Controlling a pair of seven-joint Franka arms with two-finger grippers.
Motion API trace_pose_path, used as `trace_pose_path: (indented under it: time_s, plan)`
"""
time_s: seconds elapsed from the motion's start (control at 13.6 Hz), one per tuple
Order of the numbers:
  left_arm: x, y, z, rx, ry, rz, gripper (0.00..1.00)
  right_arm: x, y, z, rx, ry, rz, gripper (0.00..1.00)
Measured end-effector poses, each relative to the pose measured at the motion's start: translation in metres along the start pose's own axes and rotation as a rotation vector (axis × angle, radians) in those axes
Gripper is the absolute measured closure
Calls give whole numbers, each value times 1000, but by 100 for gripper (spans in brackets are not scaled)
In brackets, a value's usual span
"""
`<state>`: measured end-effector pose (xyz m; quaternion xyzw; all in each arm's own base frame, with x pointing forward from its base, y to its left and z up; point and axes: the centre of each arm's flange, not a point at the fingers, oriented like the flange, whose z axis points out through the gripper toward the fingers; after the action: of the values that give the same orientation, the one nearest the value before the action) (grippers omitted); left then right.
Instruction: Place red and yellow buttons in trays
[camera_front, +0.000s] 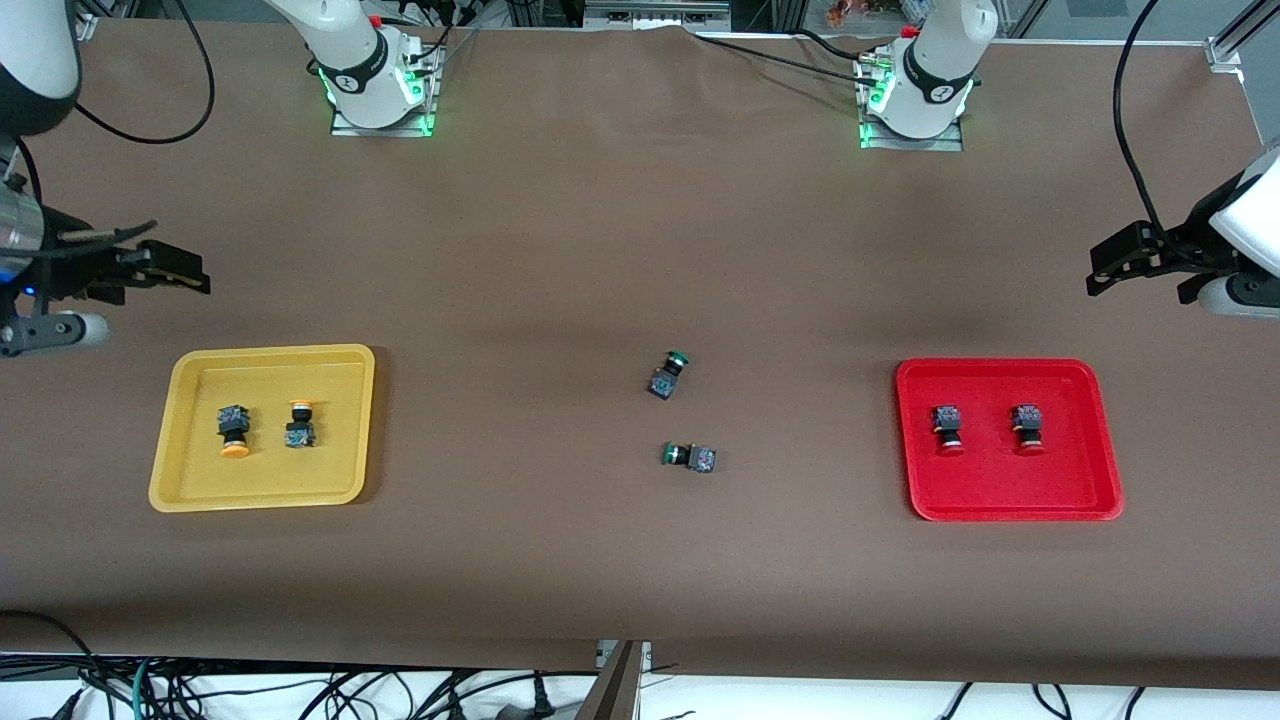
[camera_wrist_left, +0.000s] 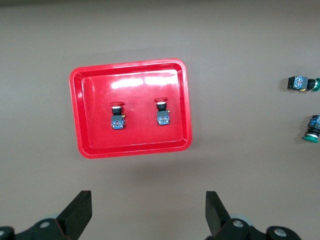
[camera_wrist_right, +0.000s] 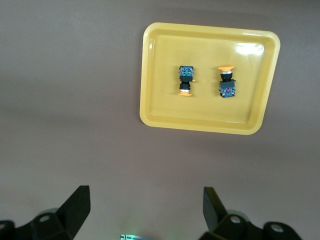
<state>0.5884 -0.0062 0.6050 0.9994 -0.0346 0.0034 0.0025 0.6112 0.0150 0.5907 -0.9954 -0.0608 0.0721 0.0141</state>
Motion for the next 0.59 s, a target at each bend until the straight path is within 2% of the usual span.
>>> trace_pose_path:
  time_s: [0.22, 0.37, 0.59]
  plan:
    - [0, 1, 0, 0, 0, 3, 0, -32, 17, -29, 7, 46, 28, 0]
    - [0, 2, 0, 0, 0, 3, 0, -46, 13, -41, -16, 64, 21, 0]
    - [0, 2, 0, 0, 0, 3, 0, -50, -6, -37, -28, 49, -8, 0]
